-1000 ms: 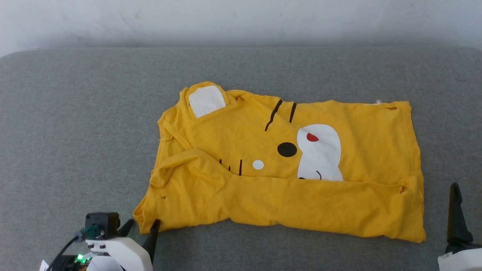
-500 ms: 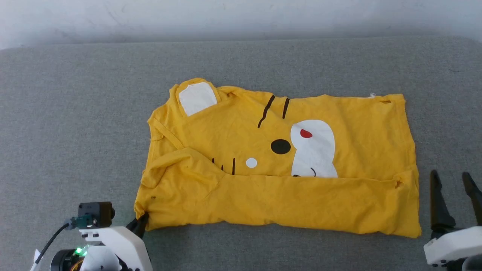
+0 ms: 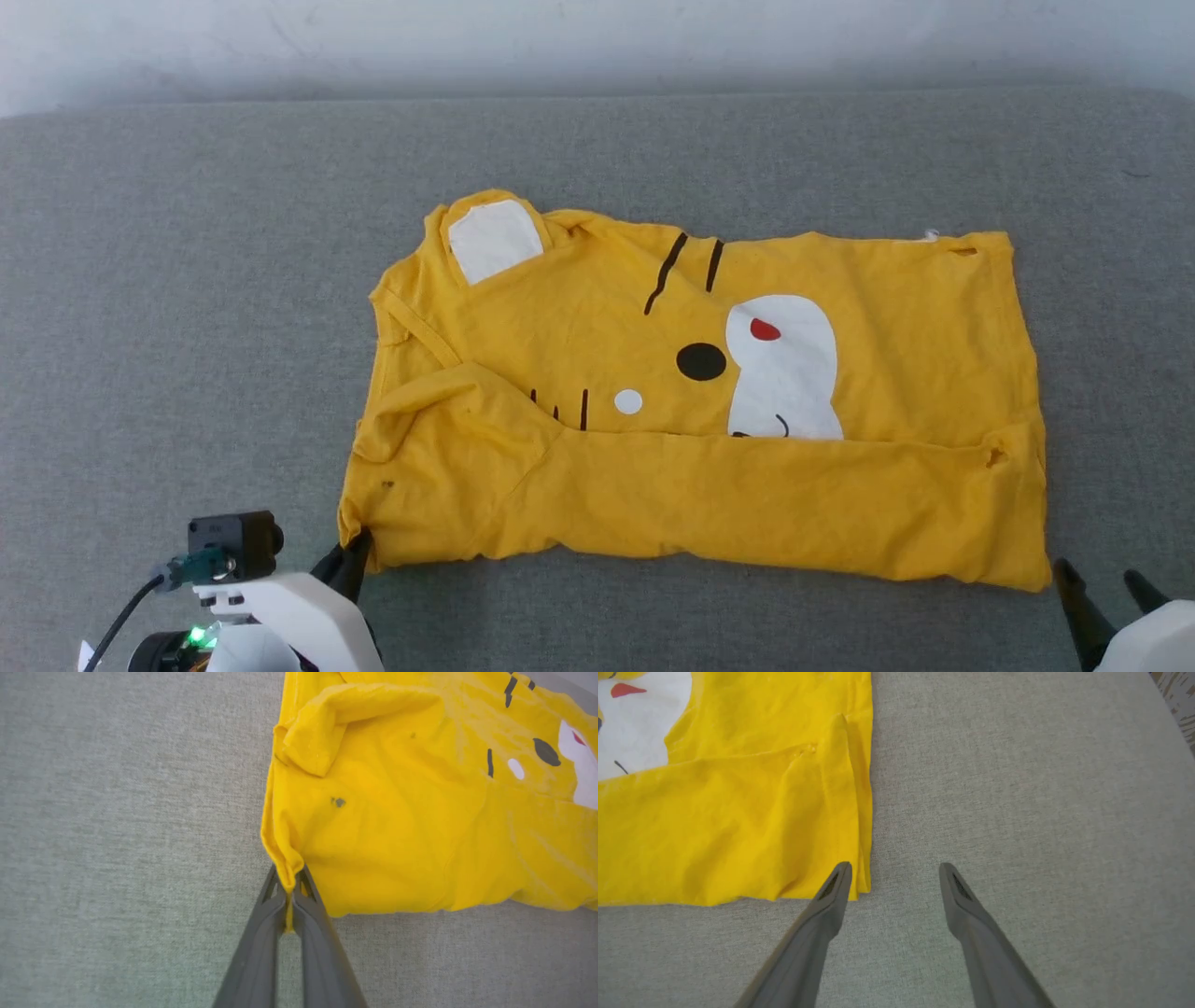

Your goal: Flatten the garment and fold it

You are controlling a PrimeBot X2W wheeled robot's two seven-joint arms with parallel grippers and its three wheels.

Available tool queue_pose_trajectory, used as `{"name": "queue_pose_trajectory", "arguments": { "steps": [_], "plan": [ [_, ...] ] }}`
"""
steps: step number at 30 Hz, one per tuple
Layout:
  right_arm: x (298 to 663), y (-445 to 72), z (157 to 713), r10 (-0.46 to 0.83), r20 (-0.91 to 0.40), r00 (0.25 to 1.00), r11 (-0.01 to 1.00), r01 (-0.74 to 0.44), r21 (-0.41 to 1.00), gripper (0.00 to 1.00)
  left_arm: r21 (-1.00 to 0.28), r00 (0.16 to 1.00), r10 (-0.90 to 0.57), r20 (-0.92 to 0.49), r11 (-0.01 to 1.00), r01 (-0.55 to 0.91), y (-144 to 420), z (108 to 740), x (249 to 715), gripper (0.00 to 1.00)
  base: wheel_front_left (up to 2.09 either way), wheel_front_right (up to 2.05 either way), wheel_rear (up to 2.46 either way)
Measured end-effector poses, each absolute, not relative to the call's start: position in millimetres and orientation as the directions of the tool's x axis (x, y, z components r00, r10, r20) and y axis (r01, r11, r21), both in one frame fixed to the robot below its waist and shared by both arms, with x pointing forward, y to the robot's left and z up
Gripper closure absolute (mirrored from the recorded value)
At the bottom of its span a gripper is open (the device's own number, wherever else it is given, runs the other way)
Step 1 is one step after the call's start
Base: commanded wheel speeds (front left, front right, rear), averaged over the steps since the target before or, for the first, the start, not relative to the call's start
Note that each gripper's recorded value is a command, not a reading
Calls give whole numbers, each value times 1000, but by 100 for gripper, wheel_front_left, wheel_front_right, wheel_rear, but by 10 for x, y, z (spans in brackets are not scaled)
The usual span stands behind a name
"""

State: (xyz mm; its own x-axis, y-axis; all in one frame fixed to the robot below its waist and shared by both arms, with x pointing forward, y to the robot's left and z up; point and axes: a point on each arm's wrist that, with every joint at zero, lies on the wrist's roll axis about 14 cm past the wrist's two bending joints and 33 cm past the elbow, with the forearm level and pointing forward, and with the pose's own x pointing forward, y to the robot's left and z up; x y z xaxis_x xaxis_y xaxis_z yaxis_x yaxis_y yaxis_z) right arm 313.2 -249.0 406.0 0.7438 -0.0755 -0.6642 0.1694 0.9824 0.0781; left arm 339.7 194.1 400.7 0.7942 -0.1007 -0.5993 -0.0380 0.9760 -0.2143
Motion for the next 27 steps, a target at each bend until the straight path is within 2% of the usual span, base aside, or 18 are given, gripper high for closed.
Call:
{"name": "queue_pose_trajectory", "arguments": {
  "steps": [11,12,13,14,15,22,27],
  "plan": [
    [3146,-2286,3727,-11,-725,688,981,147,125,0,-214,790,-98,-605,976,-42,1942,3974,3439,100,0,0,0],
    [3157,-2273,3701,-6,-730,684,981,145,128,17,-214,789,-98,-606,976,-43,1944,3971,3439,100,0,0,0],
    [3166,-2270,3682,-4,-733,680,980,147,131,53,-214,789,-97,-607,976,-44,1946,3969,3441,100,0,0,0],
    [3175,-2270,3662,-2,-738,675,980,147,132,73,-214,789,-96,-607,976,-46,1949,3967,3442,100,0,0,0],
    [3191,-2270,3654,-1,-740,673,980,147,132,100,-214,788,-95,-608,976,-47,1952,3964,3442,100,0,0,0],
    [3275,-2276,3703,-2,-727,687,980,146,135,100,-238,794,-89,-601,969,-71,1982,3995,3451,100,0,0,0],
    [3372,-2369,3971,-34,-670,742,982,149,115,100,-296,822,-81,-563,949,-109,2041,4138,3442,100,0,0,0]
  ]
}}
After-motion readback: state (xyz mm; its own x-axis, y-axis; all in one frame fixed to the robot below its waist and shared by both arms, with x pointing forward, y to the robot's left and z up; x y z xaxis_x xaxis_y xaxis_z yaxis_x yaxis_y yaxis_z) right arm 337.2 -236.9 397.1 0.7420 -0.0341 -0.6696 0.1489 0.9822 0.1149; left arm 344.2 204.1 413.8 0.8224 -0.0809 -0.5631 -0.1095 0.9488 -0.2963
